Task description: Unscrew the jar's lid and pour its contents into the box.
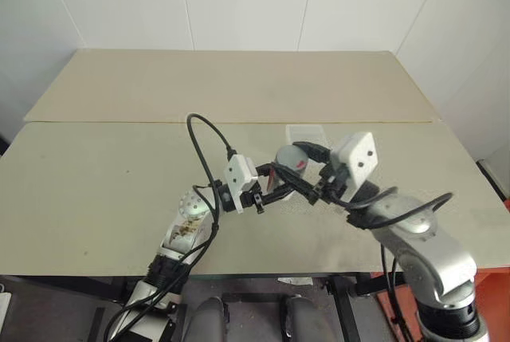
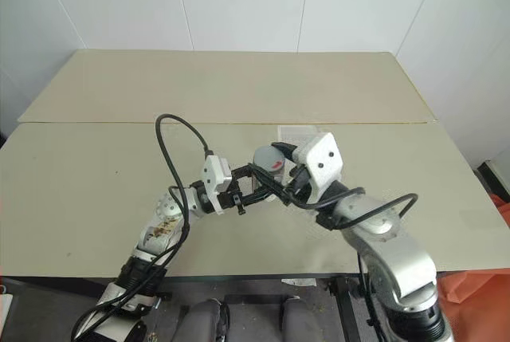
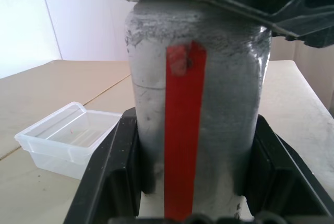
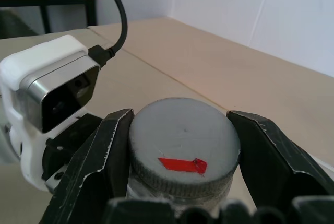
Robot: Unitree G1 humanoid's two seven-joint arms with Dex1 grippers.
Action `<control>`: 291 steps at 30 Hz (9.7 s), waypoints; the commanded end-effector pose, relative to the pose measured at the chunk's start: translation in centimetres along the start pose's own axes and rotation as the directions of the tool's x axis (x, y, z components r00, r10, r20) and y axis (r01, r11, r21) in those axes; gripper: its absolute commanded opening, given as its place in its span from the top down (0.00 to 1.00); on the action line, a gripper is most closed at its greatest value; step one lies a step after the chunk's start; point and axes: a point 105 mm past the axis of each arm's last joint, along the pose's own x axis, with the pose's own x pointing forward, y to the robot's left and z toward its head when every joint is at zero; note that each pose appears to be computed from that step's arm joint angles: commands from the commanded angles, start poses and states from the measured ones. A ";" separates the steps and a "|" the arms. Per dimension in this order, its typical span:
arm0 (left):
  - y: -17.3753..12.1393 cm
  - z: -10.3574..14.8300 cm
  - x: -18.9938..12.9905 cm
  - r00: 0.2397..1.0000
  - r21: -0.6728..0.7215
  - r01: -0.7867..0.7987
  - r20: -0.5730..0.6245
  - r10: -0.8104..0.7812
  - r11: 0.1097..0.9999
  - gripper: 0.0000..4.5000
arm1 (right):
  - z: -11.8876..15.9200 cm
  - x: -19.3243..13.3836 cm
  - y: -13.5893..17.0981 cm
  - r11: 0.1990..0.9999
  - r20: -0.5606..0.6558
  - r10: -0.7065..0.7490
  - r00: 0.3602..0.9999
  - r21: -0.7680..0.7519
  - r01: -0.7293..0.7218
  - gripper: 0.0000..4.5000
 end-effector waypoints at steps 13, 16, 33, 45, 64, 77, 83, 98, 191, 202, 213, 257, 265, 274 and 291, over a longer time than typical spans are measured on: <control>-2.7 2.0 1.0 0.993 0.027 0.100 0.062 -0.101 0.995 0.53 | 2.3 0.4 -0.3 0.604 -0.026 0.790 0.613 -0.140 -0.784 0.38; -2.8 2.1 0.9 0.994 0.025 0.091 0.065 -0.093 0.996 0.53 | 2.0 0.7 -0.6 0.554 -0.066 0.822 0.566 -0.140 -0.821 0.38; -2.6 1.5 0.3 0.996 0.013 0.074 0.048 -0.074 0.997 0.53 | 3.2 -1.1 -3.7 0.616 -0.035 0.779 0.626 -0.143 -0.775 0.01; -1.9 1.0 0.2 0.998 0.014 0.061 0.027 -0.062 0.998 0.53 | 4.7 -2.0 -1.4 0.861 0.092 0.483 0.871 -0.231 -0.453 0.01; -1.5 1.0 0.2 0.997 0.015 0.071 0.008 -0.071 0.997 0.54 | 2.2 0.2 0.5 0.937 0.095 0.304 0.948 -0.208 -0.280 0.00; -1.5 1.1 -0.3 0.997 0.008 0.071 0.010 -0.072 0.997 0.54 | 1.0 -0.2 -1.3 0.954 0.062 0.235 0.970 -0.205 -0.218 0.00; -1.4 0.9 -0.5 0.997 0.002 0.074 0.010 -0.074 0.997 0.54 | 0.9 -1.3 -2.1 0.957 0.058 0.216 0.975 -0.211 -0.200 0.00; -1.1 0.7 -0.9 0.998 0.001 0.065 0.010 -0.065 0.998 0.54 | 1.0 -5.0 -4.0 0.958 0.002 0.188 0.982 -0.220 -0.183 0.00; -0.4 2.3 0.4 0.990 0.001 0.007 0.141 -0.007 1.000 0.54 | 3.3 0.7 -2.0 0.966 0.165 0.246 0.955 -0.120 -0.228 0.00; -0.4 2.4 -0.2 0.989 -0.005 -0.003 0.146 0.003 1.000 0.54 | 2.5 0.5 -3.1 0.967 0.151 0.241 0.959 -0.120 -0.224 0.00; 0.4 2.7 -0.7 0.984 -0.027 -0.024 0.173 0.028 0.999 0.54 | 2.3 -1.5 -3.6 0.974 0.134 0.205 0.970 -0.123 -0.189 0.00; -0.2 3.0 -0.5 0.975 -0.034 -0.005 0.222 0.012 0.999 0.54 | 2.8 0.3 -3.3 0.962 0.191 0.268 0.944 -0.108 -0.251 0.00; 0.2 3.0 -0.9 0.975 -0.035 -0.016 0.222 0.023 0.999 0.54 | 2.4 -0.9 -4.1 0.969 0.167 0.236 0.957 -0.114 -0.219 0.00; 0.5 3.0 -1.1 0.974 -0.034 -0.020 0.223 0.027 0.999 0.54 | 1.7 -2.4 -5.0 0.978 0.126 0.189 0.974 -0.118 -0.174 0.00; 0.6 3.0 -1.0 0.973 -0.029 -0.021 0.229 0.027 0.999 0.54 | 0.8 -4.3 -6.9 0.989 0.078 0.098 0.992 -0.120 -0.089 0.00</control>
